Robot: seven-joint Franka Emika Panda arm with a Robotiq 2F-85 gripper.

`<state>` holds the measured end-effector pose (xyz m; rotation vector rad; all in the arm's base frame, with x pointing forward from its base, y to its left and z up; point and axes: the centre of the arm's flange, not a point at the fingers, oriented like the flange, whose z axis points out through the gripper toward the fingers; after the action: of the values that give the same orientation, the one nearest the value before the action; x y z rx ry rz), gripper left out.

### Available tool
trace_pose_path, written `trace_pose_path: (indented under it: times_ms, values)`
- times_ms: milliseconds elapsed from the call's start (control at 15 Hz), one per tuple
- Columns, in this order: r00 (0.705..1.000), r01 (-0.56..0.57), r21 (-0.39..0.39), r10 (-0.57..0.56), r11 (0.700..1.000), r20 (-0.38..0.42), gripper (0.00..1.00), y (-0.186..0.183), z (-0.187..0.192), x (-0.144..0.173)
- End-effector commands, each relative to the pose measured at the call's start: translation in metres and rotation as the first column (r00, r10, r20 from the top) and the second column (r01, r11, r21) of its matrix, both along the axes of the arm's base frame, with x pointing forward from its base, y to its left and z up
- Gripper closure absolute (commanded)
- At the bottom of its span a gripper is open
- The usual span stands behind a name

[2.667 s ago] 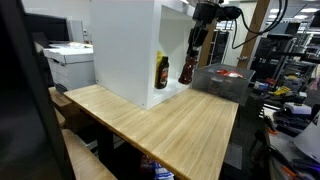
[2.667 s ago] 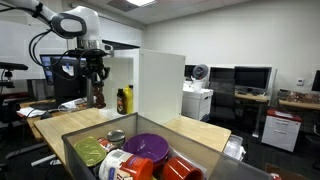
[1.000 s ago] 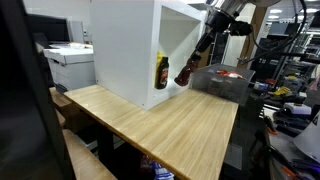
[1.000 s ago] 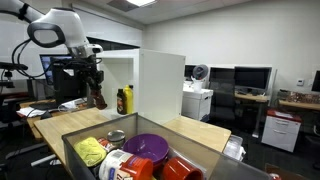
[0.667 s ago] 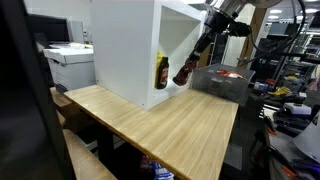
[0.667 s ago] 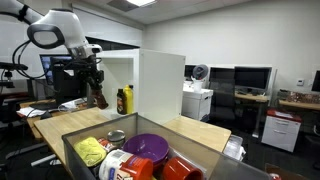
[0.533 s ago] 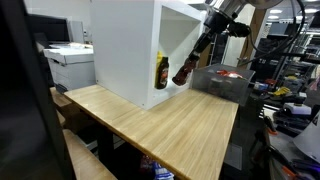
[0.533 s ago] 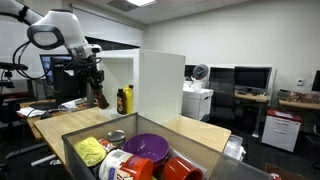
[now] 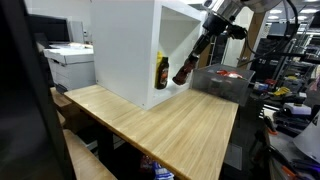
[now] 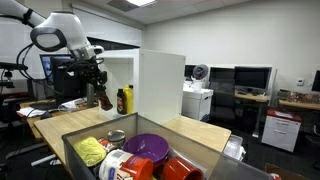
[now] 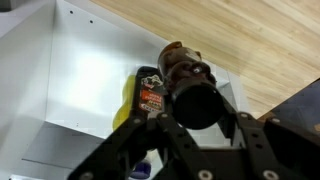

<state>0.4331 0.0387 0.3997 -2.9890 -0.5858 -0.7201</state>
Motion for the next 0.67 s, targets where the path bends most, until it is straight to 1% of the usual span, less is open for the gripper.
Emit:
trace_pose_path:
  times_ms: [0, 267, 600]
  values:
    - [0.999, -0.024, -0.017, 0.025, 1.0, 0.034, 0.8, -0.007, 0.0, 0.017]
    - [0.999, -0.048, -0.025, 0.049, 0.999, 0.023, 0.8, -0.004, -0.006, 0.028]
    - [0.997, -0.07, -0.037, 0.071, 0.997, 0.029, 0.8, -0.003, -0.008, 0.034]
